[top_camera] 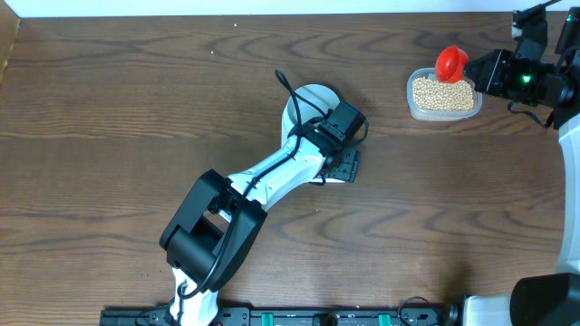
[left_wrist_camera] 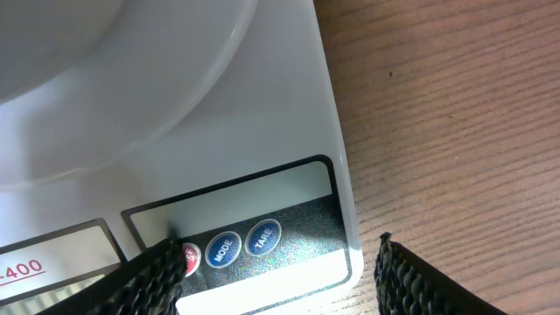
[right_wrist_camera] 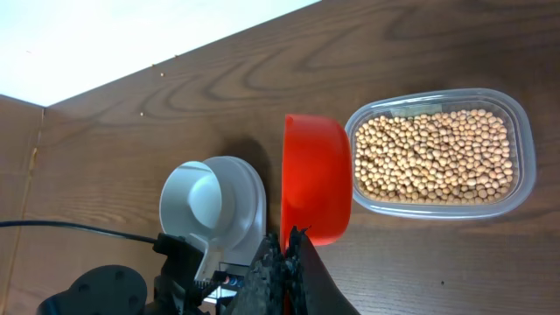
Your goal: Scoop item into bowl and weigh 50g on scale
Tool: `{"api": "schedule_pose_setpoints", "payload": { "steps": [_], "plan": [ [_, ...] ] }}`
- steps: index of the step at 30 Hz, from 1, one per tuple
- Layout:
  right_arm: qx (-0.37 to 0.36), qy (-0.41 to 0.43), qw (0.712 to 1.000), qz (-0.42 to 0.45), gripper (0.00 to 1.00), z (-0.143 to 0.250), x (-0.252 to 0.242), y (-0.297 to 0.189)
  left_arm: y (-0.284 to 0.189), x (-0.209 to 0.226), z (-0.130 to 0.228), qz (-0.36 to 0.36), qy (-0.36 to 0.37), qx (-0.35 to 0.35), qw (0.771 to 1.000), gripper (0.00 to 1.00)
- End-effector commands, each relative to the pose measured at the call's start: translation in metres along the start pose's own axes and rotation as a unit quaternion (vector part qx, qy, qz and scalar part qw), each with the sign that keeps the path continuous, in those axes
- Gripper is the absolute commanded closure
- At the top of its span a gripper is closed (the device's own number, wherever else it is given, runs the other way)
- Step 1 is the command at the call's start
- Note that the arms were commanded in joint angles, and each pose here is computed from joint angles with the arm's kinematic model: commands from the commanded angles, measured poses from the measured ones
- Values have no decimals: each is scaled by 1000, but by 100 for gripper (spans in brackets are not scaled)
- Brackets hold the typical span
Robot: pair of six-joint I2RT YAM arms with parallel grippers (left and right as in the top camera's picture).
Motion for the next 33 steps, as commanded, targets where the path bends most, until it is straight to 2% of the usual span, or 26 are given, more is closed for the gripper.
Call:
{"api": "schedule_pose_setpoints", "payload": {
  "steps": [1, 11, 14, 18, 27, 33],
  "plan": [
    [-4, -9, 1000, -1, 99, -3, 1, -1, 1, -1, 2, 11, 5, 11, 1000, 28],
    [-11, -17, 1000, 12, 99, -5, -2, -2, -98, -15, -28, 47, 34, -114, 992, 27],
    [-12, -21, 1000, 12, 99, -5, -2, -2, -122, -9, -35, 25, 30, -154, 987, 27],
    [-15, -21, 999, 23, 99, -6, -5, -2, -135, 5, -40, -16, 18, -181, 983, 27],
    [-7, -16, 1000, 25, 99, -3, -6, -2, -139, 32, -44, -33, -14, -181, 983, 27],
    [10, -4, 1000, 25, 99, 4, -6, -2, -145, 35, -39, -34, -17, -176, 984, 27]
  ]
}}
Point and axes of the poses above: each gripper's point midway between its finger pads, its own y axis out along the fingers, its own x axis along the line the jaws close on, z = x × y, the point moved 5 cm from there along -y, back along the fingers, and after that the axes turned 7 degrees about y, right-handed, at the moved point
